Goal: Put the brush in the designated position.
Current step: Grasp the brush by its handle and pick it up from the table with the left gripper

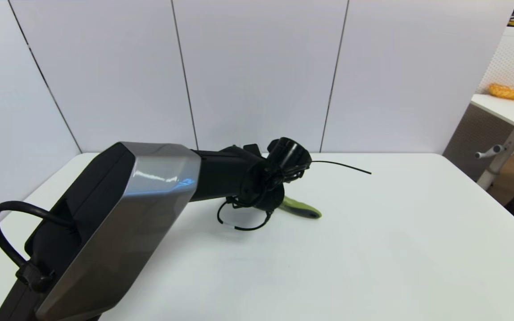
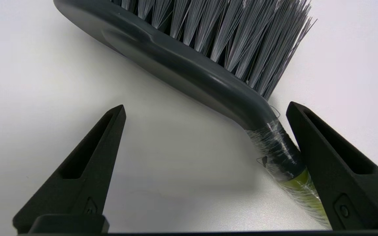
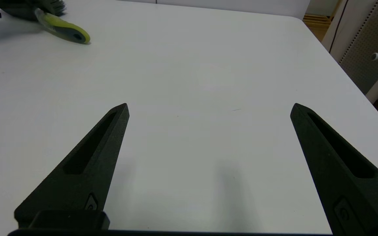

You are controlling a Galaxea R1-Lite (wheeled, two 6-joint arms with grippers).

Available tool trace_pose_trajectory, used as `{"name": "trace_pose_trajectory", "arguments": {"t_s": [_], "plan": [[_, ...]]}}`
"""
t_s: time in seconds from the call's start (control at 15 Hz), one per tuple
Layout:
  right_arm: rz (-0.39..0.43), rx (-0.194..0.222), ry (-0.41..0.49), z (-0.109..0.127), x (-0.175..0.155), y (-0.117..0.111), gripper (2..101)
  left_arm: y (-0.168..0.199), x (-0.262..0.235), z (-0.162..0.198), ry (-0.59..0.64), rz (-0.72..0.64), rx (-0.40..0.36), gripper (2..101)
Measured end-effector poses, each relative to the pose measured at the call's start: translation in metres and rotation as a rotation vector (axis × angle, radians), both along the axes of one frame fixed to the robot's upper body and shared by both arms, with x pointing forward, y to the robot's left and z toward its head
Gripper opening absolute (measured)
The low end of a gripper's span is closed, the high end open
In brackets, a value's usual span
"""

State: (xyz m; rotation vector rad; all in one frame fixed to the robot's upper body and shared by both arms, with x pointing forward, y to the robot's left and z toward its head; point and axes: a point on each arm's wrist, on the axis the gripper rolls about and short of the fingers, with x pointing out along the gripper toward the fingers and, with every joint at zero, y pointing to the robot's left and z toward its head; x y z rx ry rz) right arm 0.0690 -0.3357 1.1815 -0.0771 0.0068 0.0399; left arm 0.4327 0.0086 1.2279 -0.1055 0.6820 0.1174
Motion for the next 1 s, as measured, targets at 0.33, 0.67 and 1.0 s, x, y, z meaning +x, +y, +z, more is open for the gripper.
{"name": "trace_pose_trajectory", "arguments": {"t_s": [0.33,0.67,1.0], "plan": [[0.0,0.0,0.0,0.0,0.0,0.0,97.3,-0.0002,0.0002,-0.0009,0.001,0.0,0.001,91.9],[0.0,0.0,0.001,-0.0001,0.0,0.0,97.3,-0.0003,0.0001,-0.0011,0.002,0.001,0.0,51.9],[0.0,0.0,0.001,-0.0001,0.0,0.0,97.3,0.0,0.0,-0.0015,0.006,-0.001,0.005,15.8]]}}
